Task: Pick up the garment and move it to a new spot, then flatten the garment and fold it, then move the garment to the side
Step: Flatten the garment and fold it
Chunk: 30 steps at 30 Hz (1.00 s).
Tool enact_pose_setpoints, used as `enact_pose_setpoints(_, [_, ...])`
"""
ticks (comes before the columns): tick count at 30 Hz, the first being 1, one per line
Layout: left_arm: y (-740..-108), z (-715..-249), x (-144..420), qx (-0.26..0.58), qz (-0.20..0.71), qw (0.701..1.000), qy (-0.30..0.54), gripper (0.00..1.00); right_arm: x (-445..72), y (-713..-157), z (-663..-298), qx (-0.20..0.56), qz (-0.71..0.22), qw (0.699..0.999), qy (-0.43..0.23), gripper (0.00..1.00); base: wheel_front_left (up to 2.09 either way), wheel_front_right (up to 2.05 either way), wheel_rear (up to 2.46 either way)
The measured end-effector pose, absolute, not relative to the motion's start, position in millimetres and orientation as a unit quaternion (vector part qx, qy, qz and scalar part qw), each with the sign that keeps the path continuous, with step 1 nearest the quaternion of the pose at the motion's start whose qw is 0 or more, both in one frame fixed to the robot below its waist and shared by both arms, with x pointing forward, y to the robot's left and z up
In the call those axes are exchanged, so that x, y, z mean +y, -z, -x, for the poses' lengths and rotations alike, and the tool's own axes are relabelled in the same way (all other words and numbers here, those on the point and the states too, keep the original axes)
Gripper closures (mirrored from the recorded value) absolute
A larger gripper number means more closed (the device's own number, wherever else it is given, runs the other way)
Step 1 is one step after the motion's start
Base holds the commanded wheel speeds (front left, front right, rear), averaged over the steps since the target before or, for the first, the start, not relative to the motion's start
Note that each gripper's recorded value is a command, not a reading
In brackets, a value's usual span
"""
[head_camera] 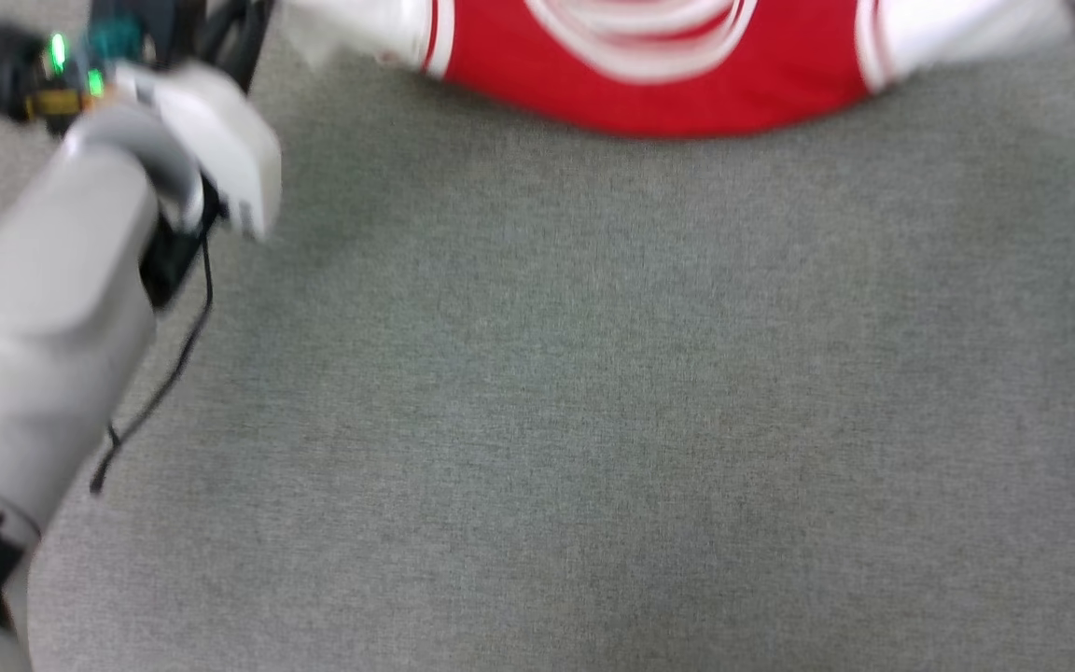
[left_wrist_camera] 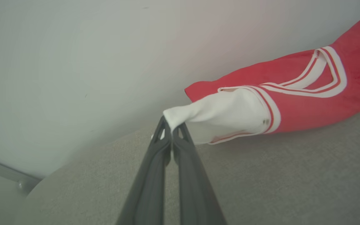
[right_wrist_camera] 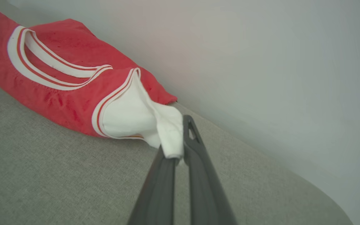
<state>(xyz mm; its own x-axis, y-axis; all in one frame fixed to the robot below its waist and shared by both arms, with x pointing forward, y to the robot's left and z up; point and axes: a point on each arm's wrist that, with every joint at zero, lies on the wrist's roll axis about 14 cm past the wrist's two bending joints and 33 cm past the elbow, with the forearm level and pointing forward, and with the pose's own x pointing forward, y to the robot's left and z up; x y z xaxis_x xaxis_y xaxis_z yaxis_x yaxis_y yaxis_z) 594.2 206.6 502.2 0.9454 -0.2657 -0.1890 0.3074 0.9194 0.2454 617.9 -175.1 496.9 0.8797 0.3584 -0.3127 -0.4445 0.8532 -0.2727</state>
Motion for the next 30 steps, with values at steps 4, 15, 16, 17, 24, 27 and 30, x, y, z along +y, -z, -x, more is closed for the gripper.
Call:
enact_pose_setpoints(4, [-464.2,-546.6,207.0,0.117,-0.107,0.977,0.141,1.0,-177.1,-469.8,-574.6,0.158,0.146,0.95,-0.226,1.0,0.0,0.0,0.0])
enact_pose_setpoints(15, [-403.3,-427.2,220.0,0.207,-0.067,0.97,0.112,1.0,-213.2,-423.6,-460.5,0.238,0.11,0.942,-0.211,1.0,0.0,0.0,0.0])
enact_pose_setpoints(16, [-401.0,-418.8,222.7,0.212,-0.066,0.969,0.11,1.0,-217.7,-418.2,-448.8,0.251,0.109,0.939,-0.207,1.0,0.0,0.0,0.0])
enact_pose_setpoints(17, [-398.5,-410.2,225.5,0.218,-0.065,0.968,0.107,1.0,-221.5,-414.3,-437.8,0.26,0.107,0.938,-0.204,1.0,0.0,0.0,0.0])
enact_pose_setpoints(24, [-382.6,-330.5,228.2,0.26,-0.056,0.959,0.099,1.0,-251.3,-390.7,-335.2,0.327,0.069,0.928,-0.164,1.0,0.0,0.0,0.0])
enact_pose_setpoints(27, [-377.7,-304.8,225.4,0.275,-0.055,0.954,0.103,1.0,-255.7,-383.5,-302.7,0.351,0.064,0.921,-0.158,1.0,0.0,0.0,0.0])
enact_pose_setpoints(30, [-377.6,-286.0,226.0,0.282,-0.052,0.953,0.101,1.0,-256.2,-379.0,-276.6,0.37,0.055,0.914,-0.153,1.0,0.0,0.0,0.0])
